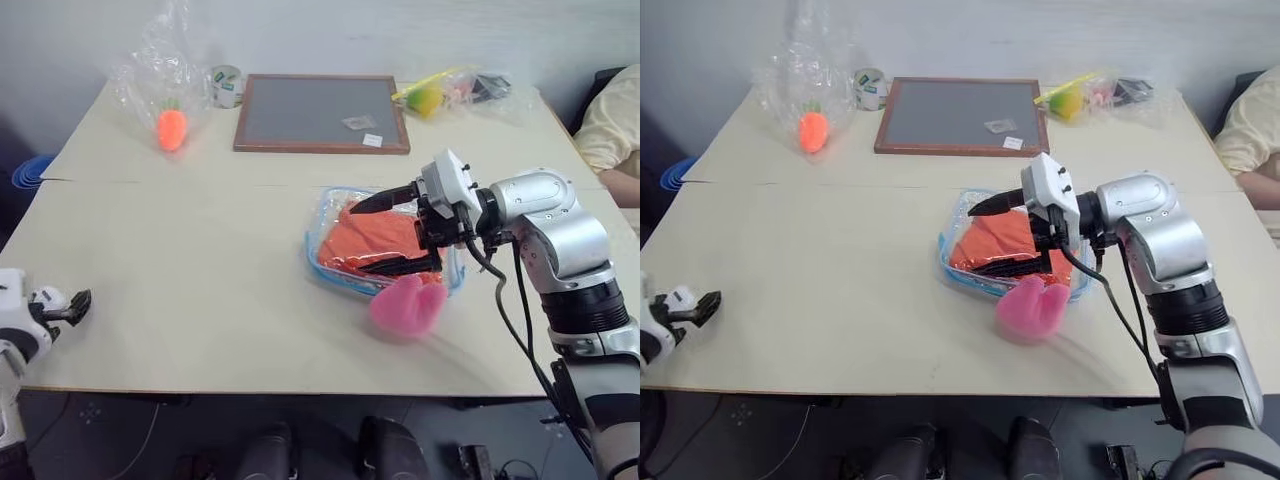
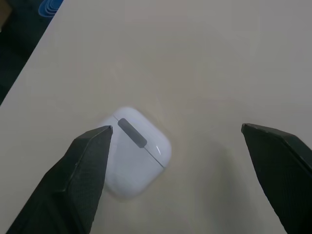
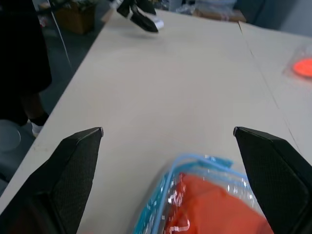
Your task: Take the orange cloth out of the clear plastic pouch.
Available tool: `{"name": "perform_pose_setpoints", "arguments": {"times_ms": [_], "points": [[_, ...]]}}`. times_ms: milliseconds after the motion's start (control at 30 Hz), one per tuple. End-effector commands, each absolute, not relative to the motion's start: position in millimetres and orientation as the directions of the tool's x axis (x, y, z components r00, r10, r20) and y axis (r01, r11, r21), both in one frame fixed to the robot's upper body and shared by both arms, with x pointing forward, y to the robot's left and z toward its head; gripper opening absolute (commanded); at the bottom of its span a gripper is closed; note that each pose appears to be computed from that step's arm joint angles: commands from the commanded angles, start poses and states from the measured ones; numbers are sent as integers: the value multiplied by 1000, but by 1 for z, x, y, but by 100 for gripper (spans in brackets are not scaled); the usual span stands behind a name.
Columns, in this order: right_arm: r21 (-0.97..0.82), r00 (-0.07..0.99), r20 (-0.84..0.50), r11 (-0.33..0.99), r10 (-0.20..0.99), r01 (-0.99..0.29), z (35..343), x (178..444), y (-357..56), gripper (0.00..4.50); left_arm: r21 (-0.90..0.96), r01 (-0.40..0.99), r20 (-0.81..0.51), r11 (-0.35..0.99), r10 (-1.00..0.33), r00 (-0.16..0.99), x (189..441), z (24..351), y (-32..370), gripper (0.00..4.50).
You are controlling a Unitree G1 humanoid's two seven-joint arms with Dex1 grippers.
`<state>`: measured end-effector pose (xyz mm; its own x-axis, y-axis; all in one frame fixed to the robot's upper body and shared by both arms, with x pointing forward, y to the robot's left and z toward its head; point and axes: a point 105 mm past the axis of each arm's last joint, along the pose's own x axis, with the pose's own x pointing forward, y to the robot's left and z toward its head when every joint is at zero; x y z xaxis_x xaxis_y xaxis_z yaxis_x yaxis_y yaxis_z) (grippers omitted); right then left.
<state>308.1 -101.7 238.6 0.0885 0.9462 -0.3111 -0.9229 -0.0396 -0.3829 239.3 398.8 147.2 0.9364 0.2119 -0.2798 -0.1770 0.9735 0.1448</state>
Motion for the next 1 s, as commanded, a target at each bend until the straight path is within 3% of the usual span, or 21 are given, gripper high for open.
{"name": "perform_pose_setpoints", "arguments": {"times_ms": [33,167,300,467,567,733,967,1000], "points": [[-416,152,-305,12,940,-909,249,307,-120,450,212,59,-136,975,-30,990,234,221,361,447],[-389,200,-305,70,931,-919,246,301,-135,450,368,528,-198,766,-490,849,232,264,273,447],[-363,213,-321,87,923,-928,244,290,-147,450,457,753,-364,474,-673,644,243,259,218,447],[-373,314,-301,192,900,-908,249,288,-161,450,572,809,-495,133,-730,470,276,230,171,447],[-383,337,-307,209,890,-900,249,282,-165,450,608,794,-500,19,-767,402,308,211,141,447],[-402,409,-329,265,851,-876,248,276,-179,450,593,790,-545,-153,-799,254,330,184,100,447],[-418,524,-332,376,784,-827,250,269,-201,450,640,739,-535,-210,-812,233,366,170,53,447],[-415,528,-331,382,782,-826,249,266,-201,450,641,741,-534,-202,-811,240,370,168,49,429]]}}
